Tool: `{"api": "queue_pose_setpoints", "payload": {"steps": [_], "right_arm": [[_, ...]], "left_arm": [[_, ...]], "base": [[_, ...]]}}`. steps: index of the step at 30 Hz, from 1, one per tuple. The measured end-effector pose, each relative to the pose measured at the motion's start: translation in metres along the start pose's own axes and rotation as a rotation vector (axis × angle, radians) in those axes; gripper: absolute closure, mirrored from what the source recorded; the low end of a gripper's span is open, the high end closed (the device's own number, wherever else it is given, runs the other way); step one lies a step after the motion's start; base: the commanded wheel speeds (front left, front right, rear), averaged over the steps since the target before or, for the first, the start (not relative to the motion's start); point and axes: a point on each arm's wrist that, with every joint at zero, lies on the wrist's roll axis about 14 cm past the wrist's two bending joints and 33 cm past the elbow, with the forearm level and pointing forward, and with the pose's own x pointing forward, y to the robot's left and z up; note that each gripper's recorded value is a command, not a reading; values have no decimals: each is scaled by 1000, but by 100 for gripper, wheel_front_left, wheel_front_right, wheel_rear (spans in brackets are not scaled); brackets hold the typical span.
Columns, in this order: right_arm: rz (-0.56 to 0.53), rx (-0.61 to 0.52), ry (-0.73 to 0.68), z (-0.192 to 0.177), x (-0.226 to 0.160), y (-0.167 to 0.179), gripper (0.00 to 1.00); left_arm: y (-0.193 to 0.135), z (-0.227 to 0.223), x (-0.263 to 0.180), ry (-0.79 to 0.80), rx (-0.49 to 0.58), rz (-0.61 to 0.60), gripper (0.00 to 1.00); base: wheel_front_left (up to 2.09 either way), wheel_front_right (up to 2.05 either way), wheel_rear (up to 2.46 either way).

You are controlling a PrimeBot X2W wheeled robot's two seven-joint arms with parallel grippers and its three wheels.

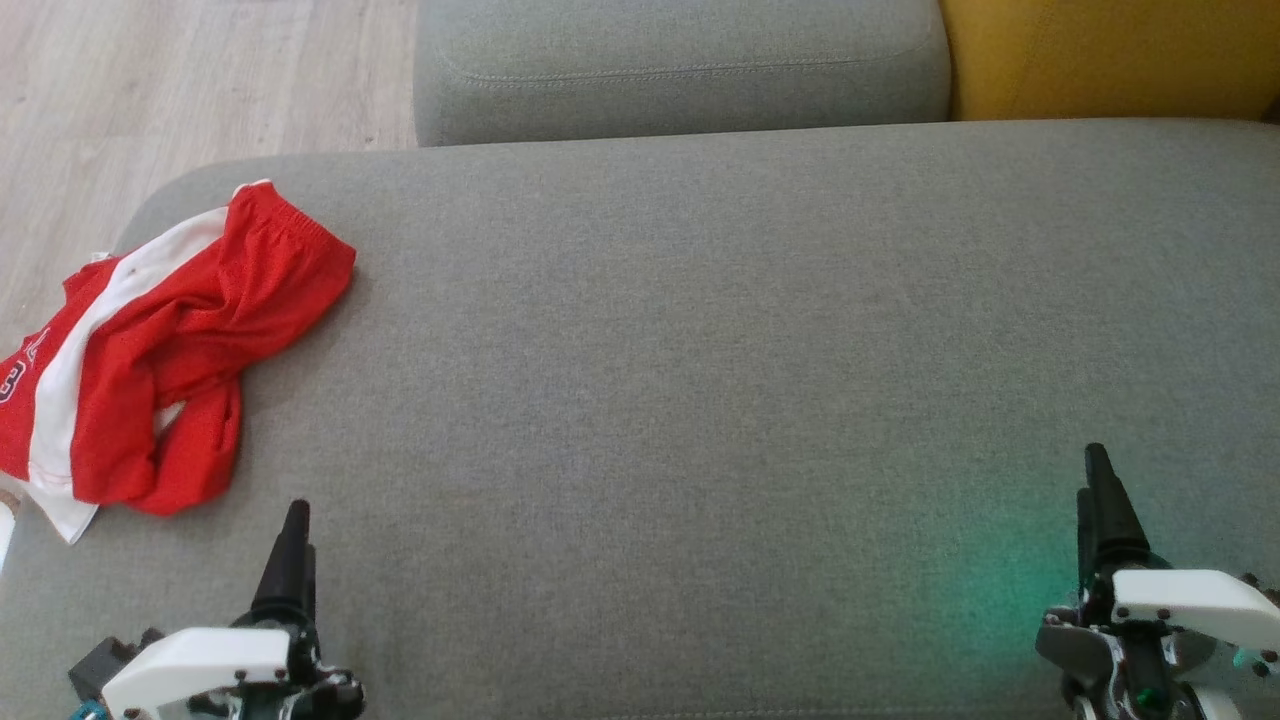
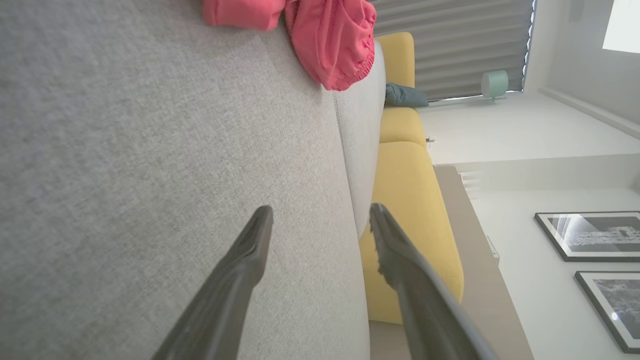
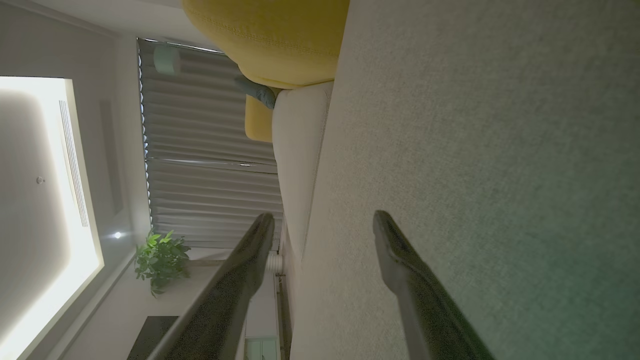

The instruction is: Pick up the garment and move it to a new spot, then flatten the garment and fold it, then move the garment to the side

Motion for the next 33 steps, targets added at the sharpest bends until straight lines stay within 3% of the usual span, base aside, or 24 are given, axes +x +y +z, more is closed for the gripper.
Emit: {"api": "queue_pose_setpoints", "payload": {"steps": [33], "right_arm": [[67,-504,14,-7,13,21,0]], "left_arm": [[-15,-13,12,1,504,-10,0]], "base": [[0,0,0]]}}
